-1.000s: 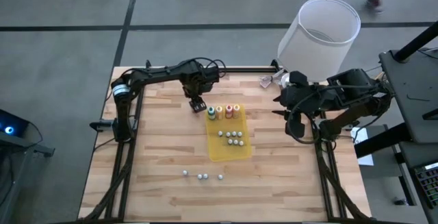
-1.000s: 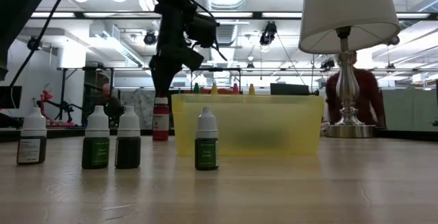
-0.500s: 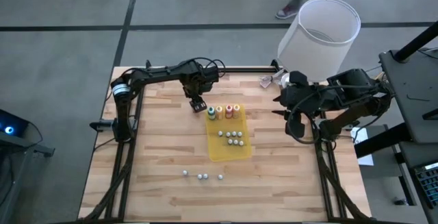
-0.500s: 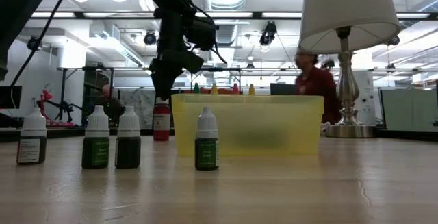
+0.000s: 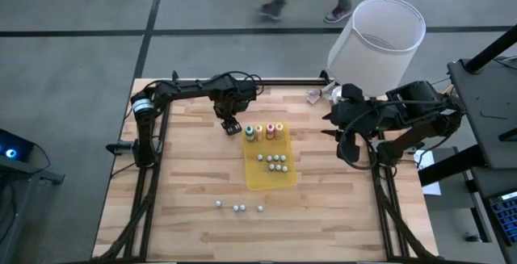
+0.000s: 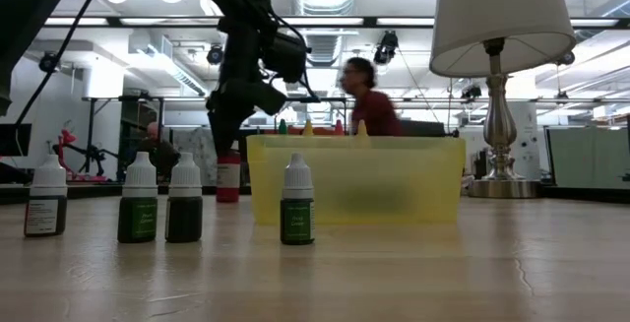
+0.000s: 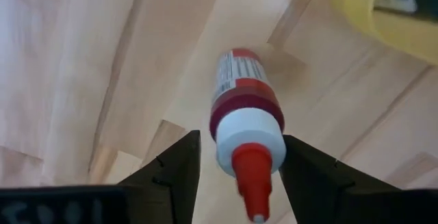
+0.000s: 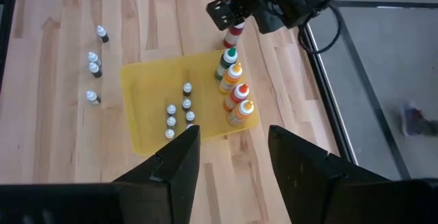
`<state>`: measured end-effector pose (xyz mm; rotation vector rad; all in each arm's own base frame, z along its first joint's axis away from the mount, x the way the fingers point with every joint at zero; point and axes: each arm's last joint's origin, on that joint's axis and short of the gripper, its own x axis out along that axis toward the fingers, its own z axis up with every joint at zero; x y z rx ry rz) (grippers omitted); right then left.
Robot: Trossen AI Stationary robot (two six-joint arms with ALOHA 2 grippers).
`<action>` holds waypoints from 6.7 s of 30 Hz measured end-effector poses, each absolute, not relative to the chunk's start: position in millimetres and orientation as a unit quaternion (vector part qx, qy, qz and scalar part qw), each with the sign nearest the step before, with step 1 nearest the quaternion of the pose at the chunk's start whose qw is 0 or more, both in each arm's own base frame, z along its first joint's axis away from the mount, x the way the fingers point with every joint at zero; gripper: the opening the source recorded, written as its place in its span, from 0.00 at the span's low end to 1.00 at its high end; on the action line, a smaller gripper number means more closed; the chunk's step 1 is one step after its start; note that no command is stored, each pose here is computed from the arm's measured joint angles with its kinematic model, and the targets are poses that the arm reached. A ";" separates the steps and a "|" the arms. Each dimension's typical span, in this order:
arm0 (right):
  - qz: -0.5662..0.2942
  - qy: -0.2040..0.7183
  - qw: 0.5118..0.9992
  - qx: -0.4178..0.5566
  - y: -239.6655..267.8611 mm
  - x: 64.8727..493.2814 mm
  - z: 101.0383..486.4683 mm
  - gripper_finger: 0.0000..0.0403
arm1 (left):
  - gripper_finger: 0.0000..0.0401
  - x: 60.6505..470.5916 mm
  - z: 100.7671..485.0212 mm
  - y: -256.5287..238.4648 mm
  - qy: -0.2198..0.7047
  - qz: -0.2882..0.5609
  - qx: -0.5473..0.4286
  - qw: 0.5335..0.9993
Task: Pick & Place food coloring
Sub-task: Put the large red food coloring bottle into the bin
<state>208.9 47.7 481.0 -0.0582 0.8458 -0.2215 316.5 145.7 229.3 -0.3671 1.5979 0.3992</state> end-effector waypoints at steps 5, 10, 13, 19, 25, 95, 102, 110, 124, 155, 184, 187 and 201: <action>-0.107 0.409 0.906 -0.028 47.7 208.8 481.1 0.41 | 0.32 315.3 225.9 144.5 0.711 0.173 -0.169 0.661; -0.107 0.409 0.906 -0.030 47.7 208.8 481.1 0.41 | 0.21 315.5 225.8 144.4 0.710 0.173 -0.169 0.661; -0.107 0.409 0.906 -0.030 47.7 208.8 481.1 0.41 | 0.16 315.5 225.8 144.4 0.710 0.172 -0.169 0.661; -0.107 0.409 0.906 -0.029 47.7 208.8 481.1 0.41 | 0.13 315.5 225.8 144.4 0.710 0.171 -0.168 0.662; -0.107 0.409 0.906 -0.029 47.7 208.8 481.1 0.41 | 0.17 315.9 225.8 143.6 0.709 0.159 -0.178 0.664; -0.106 0.410 0.905 -0.032 47.7 208.9 481.0 0.41 | 0.40 325.4 227.2 151.1 0.669 0.197 -0.161 0.698; -0.105 0.411 0.905 -0.034 47.7 209.1 480.5 0.41 | 0.28 325.4 227.5 151.1 0.669 0.197 -0.161 0.698; -0.105 0.411 0.905 -0.034 47.7 209.0 480.5 0.41 | 0.29 325.3 227.5 151.1 0.669 0.197 -0.161 0.698; -0.100 0.412 0.904 -0.046 47.6 209.1 480.4 0.41 | 0.29 324.7 272.7 150.4 0.678 0.192 -0.160 0.691; -0.094 0.406 0.908 -0.055 45.5 201.6 484.2 0.41 | 0.29 345.5 355.3 70.1 0.632 0.105 -0.155 0.752; -0.090 0.406 0.907 -0.062 45.4 201.1 484.4 0.41 | 0.29 364.0 354.9 26.4 0.598 0.069 -0.168 0.780; -0.090 0.406 0.907 -0.062 45.5 201.1 484.4 0.41 | 0.29 366.9 355.7 26.8 0.585 0.069 -0.171 0.789; -0.091 0.406 0.907 -0.061 45.4 201.1 484.4 0.41 | 0.29 372.4 357.2 34.4 0.558 0.083 -0.150 0.812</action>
